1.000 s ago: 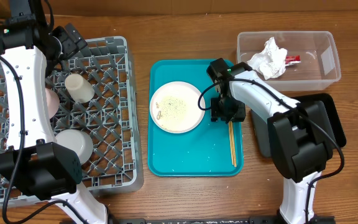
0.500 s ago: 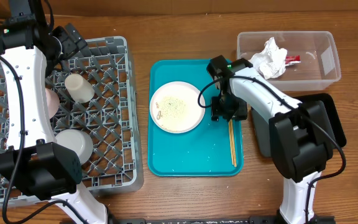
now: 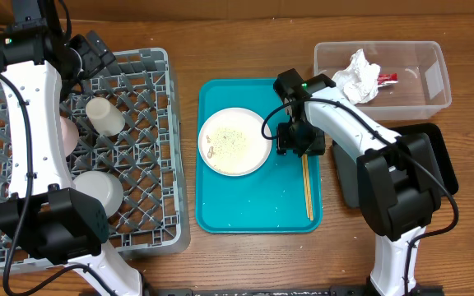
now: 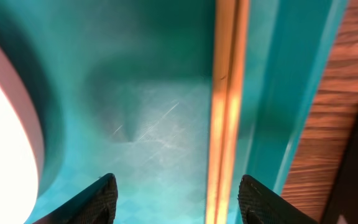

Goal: Sort waste into correct bins and load items into the dishwasher
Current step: 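Lower the right gripper and grasp one wooden chopstick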

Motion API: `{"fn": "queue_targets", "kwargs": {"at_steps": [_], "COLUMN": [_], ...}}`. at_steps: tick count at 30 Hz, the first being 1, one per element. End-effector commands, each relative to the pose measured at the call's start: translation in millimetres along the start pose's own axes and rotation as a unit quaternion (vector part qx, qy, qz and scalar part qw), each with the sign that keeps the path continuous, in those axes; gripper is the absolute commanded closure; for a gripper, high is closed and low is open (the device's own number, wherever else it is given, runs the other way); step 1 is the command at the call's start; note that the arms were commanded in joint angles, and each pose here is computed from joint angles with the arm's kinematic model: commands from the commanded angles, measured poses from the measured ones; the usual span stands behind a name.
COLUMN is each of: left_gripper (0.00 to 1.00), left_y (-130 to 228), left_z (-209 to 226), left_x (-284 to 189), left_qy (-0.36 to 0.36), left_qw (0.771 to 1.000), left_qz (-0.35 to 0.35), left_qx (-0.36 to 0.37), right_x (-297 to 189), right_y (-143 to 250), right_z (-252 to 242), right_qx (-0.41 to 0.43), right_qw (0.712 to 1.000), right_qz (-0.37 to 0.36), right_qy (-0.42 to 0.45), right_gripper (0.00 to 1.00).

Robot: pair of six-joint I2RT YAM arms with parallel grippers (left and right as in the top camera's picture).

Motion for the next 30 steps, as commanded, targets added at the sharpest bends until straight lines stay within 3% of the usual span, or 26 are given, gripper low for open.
{"fn": "queue_targets", "kwargs": {"at_steps": [1, 26, 30], "left_gripper": [0.00, 0.00, 0.00], "left_y": [-2, -2, -2], "left_z": [-1, -1, -1], "left_x": [-1, -1, -1], "left_qy": [-0.001, -0.001, -0.001], "left_qw": [1.000, 1.000, 1.000], "left_qz": [-0.005, -0.005, -0.005], "left_qx": [-0.007, -0.007, -0.007], "right_x": [2, 18, 23], "right_y": [3, 2, 1], "right_z": [5, 4, 4], "right_qx": [-0.001, -0.003, -0.003], "right_qw": [1.000, 1.000, 1.000], "right_qz": [0.009, -0.004, -0.011], "right_qy": [-0.022, -0.022, -0.024], "right_gripper": [0.36, 0.35, 0.39]}}
Point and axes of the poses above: each gripper's point midway between its finger pads, its own x axis out along the fingers, its own z axis along the line the jaws close on, y = z × x, the point moved 5 cm from there along -x, back along the fingers, and after that the axes turned 5 degrees about -x, right-handed, at the moved point
